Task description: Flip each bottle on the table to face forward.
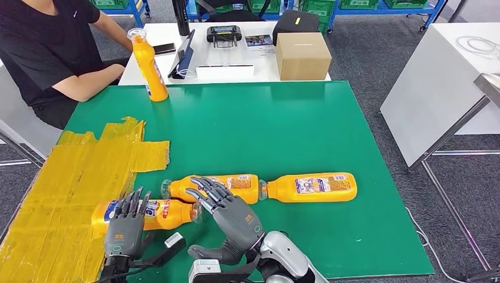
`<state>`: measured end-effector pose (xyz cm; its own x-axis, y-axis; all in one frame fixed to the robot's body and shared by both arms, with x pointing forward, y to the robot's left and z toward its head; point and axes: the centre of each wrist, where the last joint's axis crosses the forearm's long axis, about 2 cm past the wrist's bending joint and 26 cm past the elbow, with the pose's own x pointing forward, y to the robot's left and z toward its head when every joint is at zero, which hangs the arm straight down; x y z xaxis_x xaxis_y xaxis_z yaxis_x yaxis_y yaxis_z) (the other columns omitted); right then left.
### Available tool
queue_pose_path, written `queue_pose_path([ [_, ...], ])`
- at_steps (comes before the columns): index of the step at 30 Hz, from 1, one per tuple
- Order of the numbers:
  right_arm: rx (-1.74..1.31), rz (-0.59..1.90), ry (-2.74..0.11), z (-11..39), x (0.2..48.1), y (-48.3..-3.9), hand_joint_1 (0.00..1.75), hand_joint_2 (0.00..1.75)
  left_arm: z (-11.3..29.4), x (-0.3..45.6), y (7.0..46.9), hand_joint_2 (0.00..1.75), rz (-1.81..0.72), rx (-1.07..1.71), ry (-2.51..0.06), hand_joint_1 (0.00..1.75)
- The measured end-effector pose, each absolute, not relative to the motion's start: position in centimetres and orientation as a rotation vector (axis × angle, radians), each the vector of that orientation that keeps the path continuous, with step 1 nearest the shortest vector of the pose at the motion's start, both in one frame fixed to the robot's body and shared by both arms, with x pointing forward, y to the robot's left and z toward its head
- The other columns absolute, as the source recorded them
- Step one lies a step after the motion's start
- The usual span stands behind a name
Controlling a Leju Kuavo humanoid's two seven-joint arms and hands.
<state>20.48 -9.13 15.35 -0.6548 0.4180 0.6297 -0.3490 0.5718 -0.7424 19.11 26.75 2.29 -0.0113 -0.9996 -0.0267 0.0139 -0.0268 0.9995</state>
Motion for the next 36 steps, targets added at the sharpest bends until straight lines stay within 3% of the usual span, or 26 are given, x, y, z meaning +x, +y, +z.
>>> queue_pose_path([
  [15, -0.019, 1.138, -2.003, 16.6, 21.2, -8.4, 0.0, 0.0, 2.3, 20.3, 28.7, 1.75, -1.396, 1.148, -1.143, 0.0],
  [20, 0.004, 1.131, -2.02, 17.0, 21.7, -8.2, 0.0, 0.0, 2.7, 19.8, 32.1, 1.75, -1.361, 0.963, -1.194, 0.0],
  [25, 0.035, 1.129, -2.042, 17.0, 22.1, -8.4, 0.0, 0.0, 3.6, 16.0, 36.4, 1.75, -1.214, 0.651, -1.402, 0.0],
  [29, 0.039, 1.15, -2.025, 16.3, 22.5, -9.0, 0.0, 0.0, 4.6, 13.2, 38.3, 0.0, -0.988, 0.335, -1.626, 0.0],
  [36, 0.028, 1.171, -2.001, 15.6, 22.4, -9.4, 0.0, 0.0, 8.2, 12.9, 39.0, 0.0, -0.309, -0.097, -1.954, 0.0],
])
